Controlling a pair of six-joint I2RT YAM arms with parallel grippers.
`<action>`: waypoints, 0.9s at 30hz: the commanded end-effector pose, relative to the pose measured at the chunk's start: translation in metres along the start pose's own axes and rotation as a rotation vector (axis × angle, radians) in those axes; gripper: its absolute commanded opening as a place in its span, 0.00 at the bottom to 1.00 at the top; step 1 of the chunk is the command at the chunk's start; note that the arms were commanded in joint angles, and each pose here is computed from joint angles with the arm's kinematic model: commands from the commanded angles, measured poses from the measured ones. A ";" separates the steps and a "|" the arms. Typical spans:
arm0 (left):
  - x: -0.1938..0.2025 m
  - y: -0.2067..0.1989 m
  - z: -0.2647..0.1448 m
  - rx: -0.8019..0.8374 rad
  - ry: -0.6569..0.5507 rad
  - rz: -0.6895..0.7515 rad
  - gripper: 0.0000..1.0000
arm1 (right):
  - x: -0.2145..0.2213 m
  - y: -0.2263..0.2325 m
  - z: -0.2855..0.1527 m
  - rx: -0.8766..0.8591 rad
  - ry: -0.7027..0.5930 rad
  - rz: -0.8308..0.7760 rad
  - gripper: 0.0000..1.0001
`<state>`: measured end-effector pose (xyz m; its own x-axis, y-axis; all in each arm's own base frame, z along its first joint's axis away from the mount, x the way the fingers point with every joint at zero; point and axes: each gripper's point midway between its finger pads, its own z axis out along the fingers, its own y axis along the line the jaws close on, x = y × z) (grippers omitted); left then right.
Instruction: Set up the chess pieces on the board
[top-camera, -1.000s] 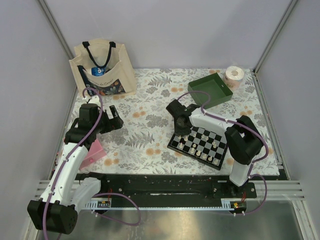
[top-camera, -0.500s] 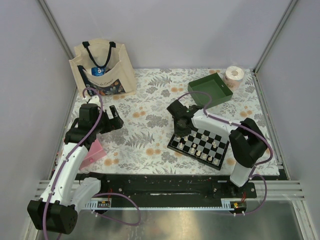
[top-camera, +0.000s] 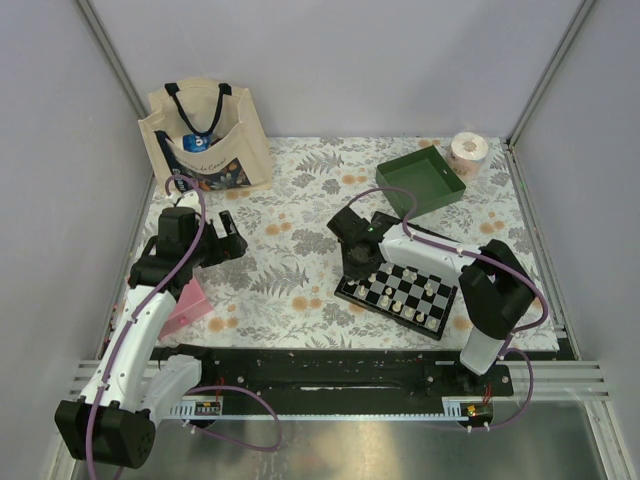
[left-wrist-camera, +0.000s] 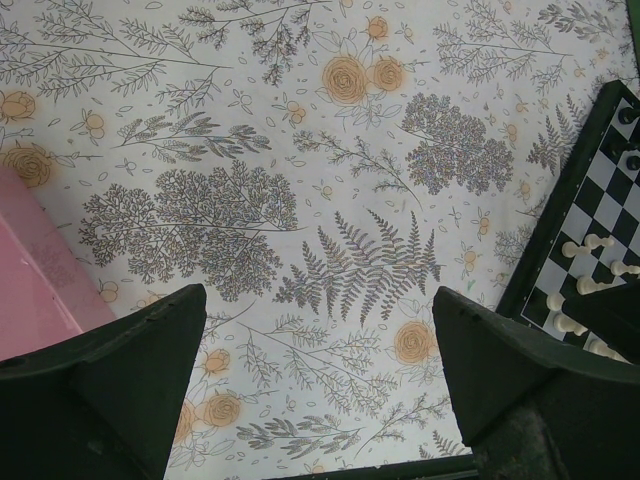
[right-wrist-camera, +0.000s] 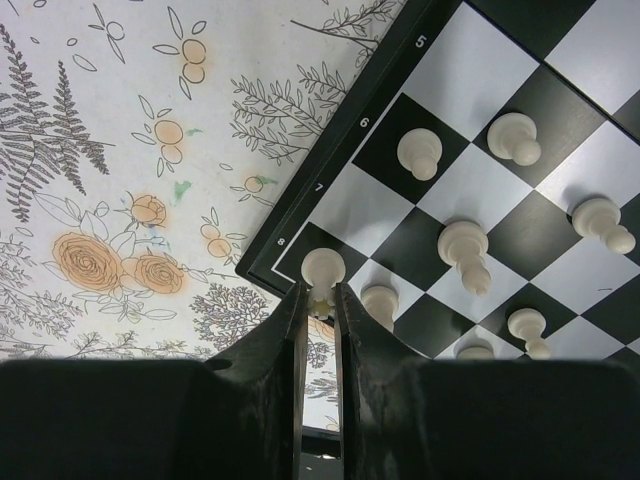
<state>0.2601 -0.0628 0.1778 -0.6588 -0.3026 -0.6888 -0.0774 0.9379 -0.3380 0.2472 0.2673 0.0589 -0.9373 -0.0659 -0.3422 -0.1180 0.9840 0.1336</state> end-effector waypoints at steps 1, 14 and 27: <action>-0.012 -0.006 0.000 0.033 -0.045 0.006 0.99 | 0.002 0.004 0.003 -0.003 0.005 0.005 0.13; -0.011 -0.006 0.001 0.032 -0.039 0.004 0.99 | 0.009 0.007 0.008 -0.010 0.036 -0.006 0.14; -0.011 -0.006 0.001 0.032 -0.040 0.004 0.99 | 0.014 0.013 0.002 -0.033 0.038 -0.018 0.15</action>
<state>0.2608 -0.0620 0.1782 -0.6561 -0.3055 -0.6901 -0.0794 0.9373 -0.3395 0.2395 0.2719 0.0487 -0.9483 -0.0862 -0.3055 -0.1322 0.9822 0.1334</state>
